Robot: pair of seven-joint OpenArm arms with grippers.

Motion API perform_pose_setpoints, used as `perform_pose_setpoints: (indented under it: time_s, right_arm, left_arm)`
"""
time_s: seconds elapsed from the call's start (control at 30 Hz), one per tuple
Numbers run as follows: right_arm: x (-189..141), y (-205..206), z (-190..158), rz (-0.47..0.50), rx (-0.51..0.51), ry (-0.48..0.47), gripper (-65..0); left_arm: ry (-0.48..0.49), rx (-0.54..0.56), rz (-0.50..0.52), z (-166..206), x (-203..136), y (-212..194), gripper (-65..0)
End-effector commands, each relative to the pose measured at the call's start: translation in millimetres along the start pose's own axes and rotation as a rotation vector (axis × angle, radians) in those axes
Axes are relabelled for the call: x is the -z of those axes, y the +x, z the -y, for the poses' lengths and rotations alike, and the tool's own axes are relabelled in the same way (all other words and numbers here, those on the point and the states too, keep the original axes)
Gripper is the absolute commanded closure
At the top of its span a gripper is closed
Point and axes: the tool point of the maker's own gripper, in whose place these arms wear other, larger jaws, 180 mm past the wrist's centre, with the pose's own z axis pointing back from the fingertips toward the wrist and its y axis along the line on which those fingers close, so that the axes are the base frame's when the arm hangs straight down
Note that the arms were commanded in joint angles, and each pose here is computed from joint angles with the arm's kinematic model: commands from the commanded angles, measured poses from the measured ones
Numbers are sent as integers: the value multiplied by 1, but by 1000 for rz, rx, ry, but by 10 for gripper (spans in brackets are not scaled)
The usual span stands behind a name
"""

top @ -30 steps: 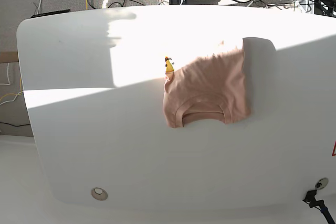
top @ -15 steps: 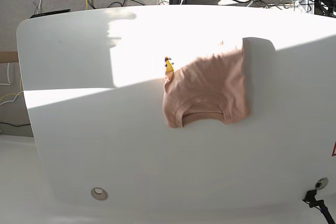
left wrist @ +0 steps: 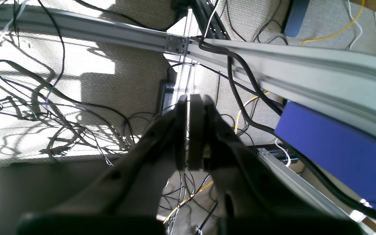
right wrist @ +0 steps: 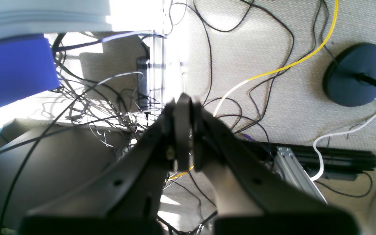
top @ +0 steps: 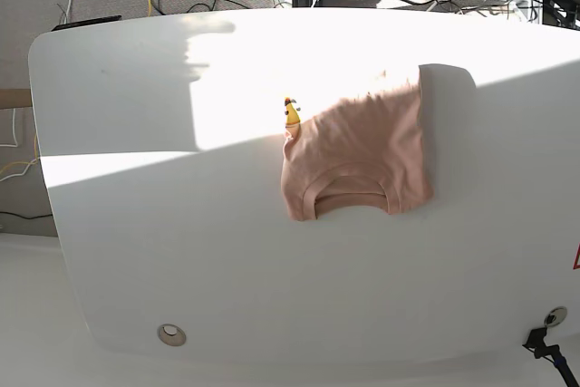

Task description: Fold the T-shirt properly

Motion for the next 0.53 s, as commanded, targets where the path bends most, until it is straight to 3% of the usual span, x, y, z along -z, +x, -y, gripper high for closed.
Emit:
perform_pose_setpoints:
  time_s: [0.0,0.27,0.5]
  right_arm:
    - [0,-16,6,-45,11,-10,0]
    - [24,8,24,-74,29,-44,0]
    - [36,24,19,-79,46,-46,0]
  left_arm:
    - [15,-41,-70,-4,-3,-28,0]
    - [146,-79,-136,-20,22,-14,0]
    - [247,46,-179,-27,31,-7,0]
